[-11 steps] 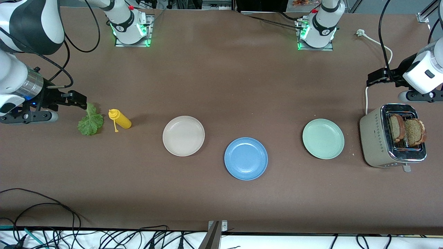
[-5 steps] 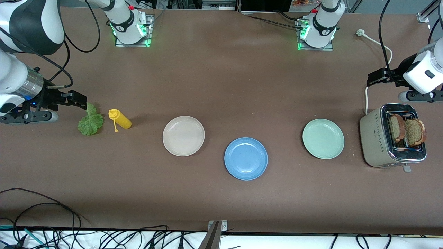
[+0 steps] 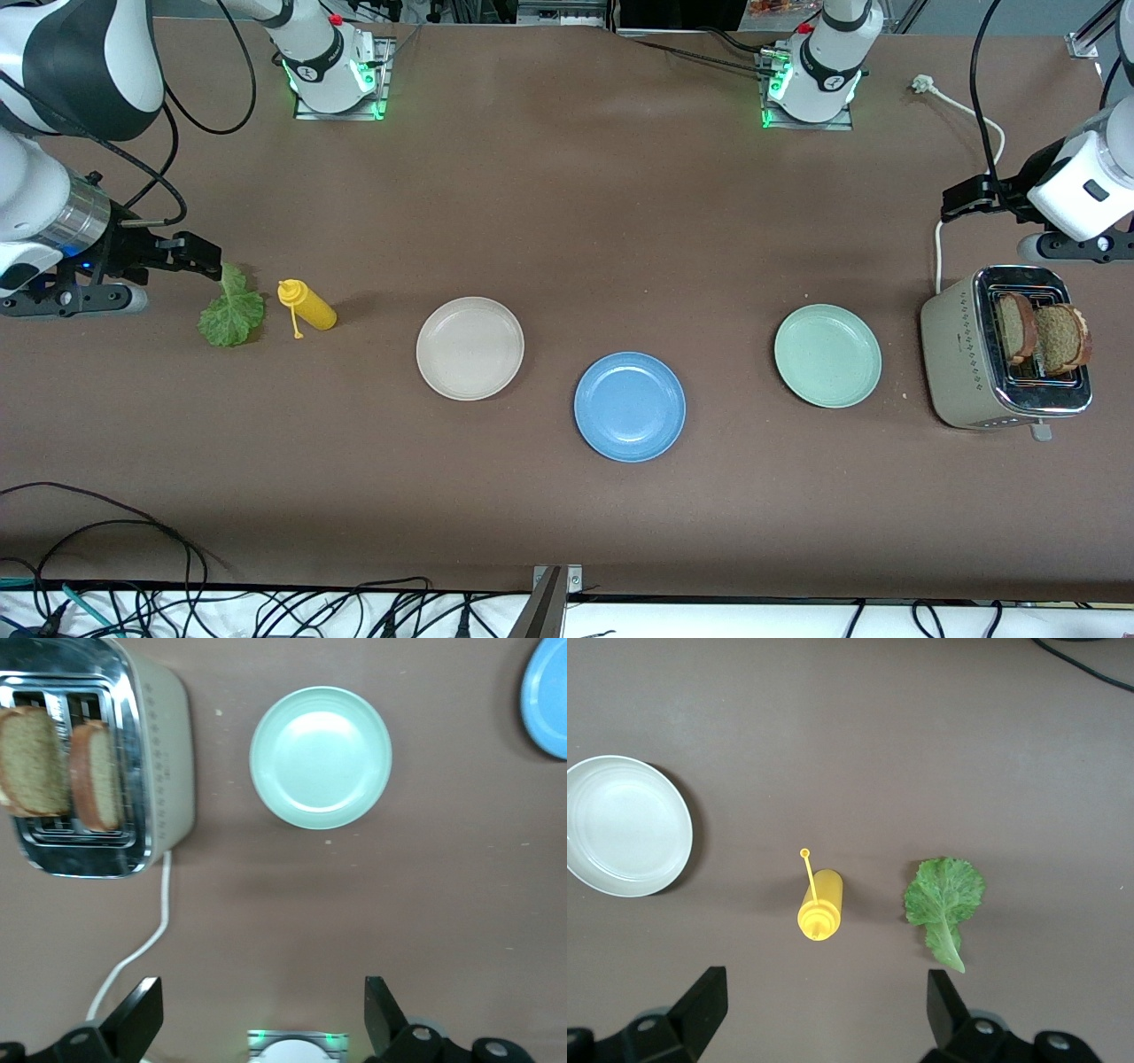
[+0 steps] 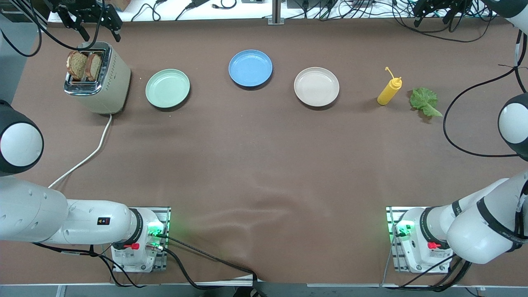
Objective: Make sandwich in blue plate with both arms
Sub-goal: 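Move the left gripper over the toaster and lower onto a bread slice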
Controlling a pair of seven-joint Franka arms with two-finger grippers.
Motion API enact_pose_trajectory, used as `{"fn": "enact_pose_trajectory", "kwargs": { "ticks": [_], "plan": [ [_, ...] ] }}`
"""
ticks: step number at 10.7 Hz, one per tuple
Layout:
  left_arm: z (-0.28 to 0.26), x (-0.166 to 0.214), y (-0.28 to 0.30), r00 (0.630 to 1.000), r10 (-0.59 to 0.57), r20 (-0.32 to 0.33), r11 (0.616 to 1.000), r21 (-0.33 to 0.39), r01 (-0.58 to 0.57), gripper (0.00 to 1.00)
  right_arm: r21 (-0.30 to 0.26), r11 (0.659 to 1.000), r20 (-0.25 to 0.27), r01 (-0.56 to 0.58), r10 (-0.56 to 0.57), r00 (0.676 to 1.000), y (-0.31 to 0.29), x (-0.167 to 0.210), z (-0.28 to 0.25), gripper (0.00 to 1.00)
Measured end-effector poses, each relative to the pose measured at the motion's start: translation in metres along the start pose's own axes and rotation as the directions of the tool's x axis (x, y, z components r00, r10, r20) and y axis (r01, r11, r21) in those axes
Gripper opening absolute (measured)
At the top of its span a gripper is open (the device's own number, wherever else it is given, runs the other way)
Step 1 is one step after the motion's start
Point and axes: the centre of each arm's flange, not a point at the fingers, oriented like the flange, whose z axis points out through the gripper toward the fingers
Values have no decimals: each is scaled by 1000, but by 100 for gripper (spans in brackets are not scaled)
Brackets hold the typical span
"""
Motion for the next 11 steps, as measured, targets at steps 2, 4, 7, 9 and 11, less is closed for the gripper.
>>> {"fn": "enact_pose_trajectory", "kwargs": {
  "ticks": [2, 4, 7, 9, 11],
  "plan": [
    [0, 0, 18, 1000, 29, -2, 998, 62, -29, 100, -1, 1000, 1, 0, 0, 1000, 0, 0, 0, 100],
    [0, 0, 20, 1000, 30, -1, 997, 71, -30, 100, -1, 1000, 2, 0, 0, 1000, 0, 0, 1, 100],
    [1, 1, 18, 1000, 26, 0, 997, 73, -26, 100, -2, 1000, 3, -1, 1, 1000, 0, 1, 2, 100],
    [0, 1, 19, 1000, 28, 0, 997, 77, -28, 100, -2, 1000, 4, -1, 1, 1000, 0, 1, 2, 100],
    [1, 1, 17, 1000, 25, 0, 997, 79, -25, 100, -2, 1000, 4, -1, 1, 1000, 0, 1, 2, 100]
  ]
}}
